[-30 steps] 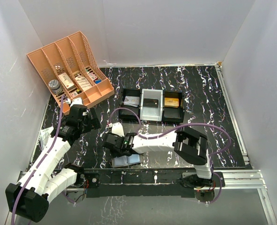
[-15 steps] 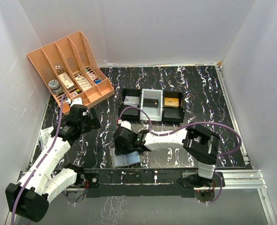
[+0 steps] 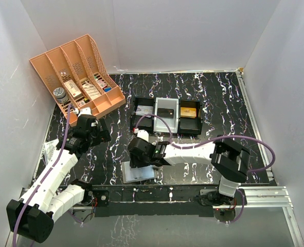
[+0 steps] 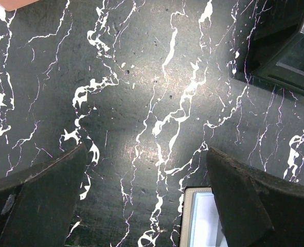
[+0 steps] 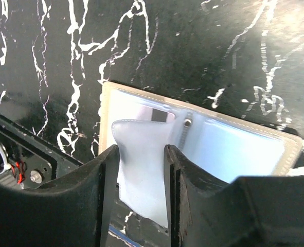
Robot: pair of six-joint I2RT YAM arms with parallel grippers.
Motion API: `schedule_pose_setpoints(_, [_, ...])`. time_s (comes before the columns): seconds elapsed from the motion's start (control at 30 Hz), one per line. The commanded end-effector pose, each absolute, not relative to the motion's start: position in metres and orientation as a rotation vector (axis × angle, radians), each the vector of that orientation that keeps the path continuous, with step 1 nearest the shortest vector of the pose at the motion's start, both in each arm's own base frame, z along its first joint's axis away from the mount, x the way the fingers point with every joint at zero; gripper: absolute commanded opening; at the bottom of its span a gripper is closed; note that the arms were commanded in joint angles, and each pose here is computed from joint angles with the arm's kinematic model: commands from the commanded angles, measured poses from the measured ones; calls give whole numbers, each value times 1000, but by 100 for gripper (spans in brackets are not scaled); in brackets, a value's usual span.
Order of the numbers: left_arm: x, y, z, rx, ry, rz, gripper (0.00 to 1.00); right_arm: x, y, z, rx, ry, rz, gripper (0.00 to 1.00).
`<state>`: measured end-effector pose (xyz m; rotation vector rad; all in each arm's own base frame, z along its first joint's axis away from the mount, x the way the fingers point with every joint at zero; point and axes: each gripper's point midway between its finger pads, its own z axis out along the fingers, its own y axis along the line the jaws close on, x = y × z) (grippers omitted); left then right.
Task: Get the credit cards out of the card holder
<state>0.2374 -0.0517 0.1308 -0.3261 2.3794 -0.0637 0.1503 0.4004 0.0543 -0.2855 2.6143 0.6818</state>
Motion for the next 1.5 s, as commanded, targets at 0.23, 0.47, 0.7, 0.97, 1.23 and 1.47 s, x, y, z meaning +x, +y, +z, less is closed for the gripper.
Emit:
schedule_pose_setpoints(0.23, [239, -51, 136, -320, 2369, -68, 99, 178, 352, 69, -199, 2536, 368, 40])
schedule_pose_setpoints(0.47, [239, -52, 137, -317, 2369, -71, 99, 182, 329, 76, -157, 2499, 297, 42])
schedule_pose_setpoints(0.7, [239, -52, 136, -317, 2370, -73, 99, 168, 314, 73, -144, 2539, 318, 44])
schedule_pose_setpoints(0.97, [239, -53, 136, -315, 2371, -77, 99, 142, 294, 59, -117, 2620, 379, 42])
schedule_pose_setpoints(1.23, [240, -56, 135, -301, 2380, -93, 99, 150, 309, 104, -70, 2524, 544, 43])
schedule_pose_setpoints(1.47, [240, -61, 134, -275, 2384, -125, 98, 145, 378, 154, -110, 2382, 1020, 41])
